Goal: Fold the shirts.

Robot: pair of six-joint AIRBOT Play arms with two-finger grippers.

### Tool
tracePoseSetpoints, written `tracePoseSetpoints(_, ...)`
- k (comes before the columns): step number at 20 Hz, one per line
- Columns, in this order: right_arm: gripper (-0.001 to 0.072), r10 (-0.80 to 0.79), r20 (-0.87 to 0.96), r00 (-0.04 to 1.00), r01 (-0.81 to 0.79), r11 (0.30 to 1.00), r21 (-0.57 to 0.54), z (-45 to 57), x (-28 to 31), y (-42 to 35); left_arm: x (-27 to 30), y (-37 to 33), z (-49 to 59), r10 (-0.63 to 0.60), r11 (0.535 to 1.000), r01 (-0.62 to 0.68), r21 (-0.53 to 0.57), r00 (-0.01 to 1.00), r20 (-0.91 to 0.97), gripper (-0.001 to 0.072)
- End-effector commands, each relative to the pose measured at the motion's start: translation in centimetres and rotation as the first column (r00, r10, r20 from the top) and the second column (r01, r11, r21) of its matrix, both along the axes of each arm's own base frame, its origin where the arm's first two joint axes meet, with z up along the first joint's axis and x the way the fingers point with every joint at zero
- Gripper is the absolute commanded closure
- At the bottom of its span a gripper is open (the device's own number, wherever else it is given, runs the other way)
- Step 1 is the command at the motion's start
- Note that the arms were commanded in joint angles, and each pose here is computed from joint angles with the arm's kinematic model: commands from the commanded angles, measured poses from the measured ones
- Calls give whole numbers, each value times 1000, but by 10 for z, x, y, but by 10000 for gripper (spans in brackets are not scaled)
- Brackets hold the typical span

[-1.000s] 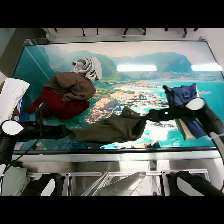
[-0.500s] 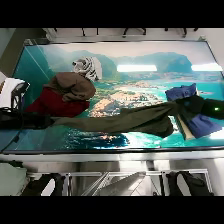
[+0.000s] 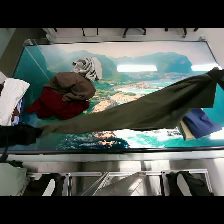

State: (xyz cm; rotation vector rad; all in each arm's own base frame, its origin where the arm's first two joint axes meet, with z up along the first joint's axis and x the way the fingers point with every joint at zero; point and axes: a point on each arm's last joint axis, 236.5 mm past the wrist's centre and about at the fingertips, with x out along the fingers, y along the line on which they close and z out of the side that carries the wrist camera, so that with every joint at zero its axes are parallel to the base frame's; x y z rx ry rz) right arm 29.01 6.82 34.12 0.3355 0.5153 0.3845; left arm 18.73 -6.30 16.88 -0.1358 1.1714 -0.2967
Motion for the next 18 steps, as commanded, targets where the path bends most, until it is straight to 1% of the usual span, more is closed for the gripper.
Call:
tracePoseSetpoints(1, 681, 47, 2, 999, -47, 997, 67, -2, 46, 10, -23, -2, -41, 15, 1000, -16, -12, 995, -99, 692)
tracePoseSetpoints(3, 681, 109, 16, 994, -110, 989, 94, -18, 95, 39, -12, -3, -63, 15, 1000, -18, -21, 990, -140, 692)
tracePoseSetpoints(6, 681, 227, -17, 974, -225, 973, 50, -82, 163, 107, 12, -1, -88, 2, 1000, -6, -24, 983, -182, 691)
tracePoseSetpoints(8, 680, 240, -32, 970, -238, 970, 41, -132, 205, 143, 21, -1, -105, -13, 1000, 7, -24, 973, -231, 692)
tracePoseSetpoints(11, 680, 246, -85, 966, -241, 968, 67, -193, 240, 186, 32, 2, -128, -23, 1000, 18, -20, 958, -285, 692)
tracePoseSetpoints(13, 679, 284, -97, 954, -282, 959, 41, -218, 246, 203, 42, 3, -136, -14, 1000, 8, -21, 957, -291, 692)
tracePoseSetpoints(14, 611, 281, -116, 953, -277, 960, 49, -225, 247, 203, 46, 3, -139, -10, 1000, 4, -23, 957, -292, 692)
tracePoseSetpoints(15, 253, 279, -130, 952, -274, 960, 51, -227, 247, 197, 48, 3, -142, -8, 1000, 1, -23, 955, -297, 691)
tracePoseSetpoints(16, 1, 284, -145, 948, -279, 959, 53, -224, 244, 188, 49, 3, -145, -8, 1000, 1, -24, 952, -308, 692)
tracePoseSetpoints(18, 11, 327, -229, 917, -320, 945, 66, -209, 218, 151, 49, 3, -147, -14, 1000, 7, -23, 950, -311, 691)
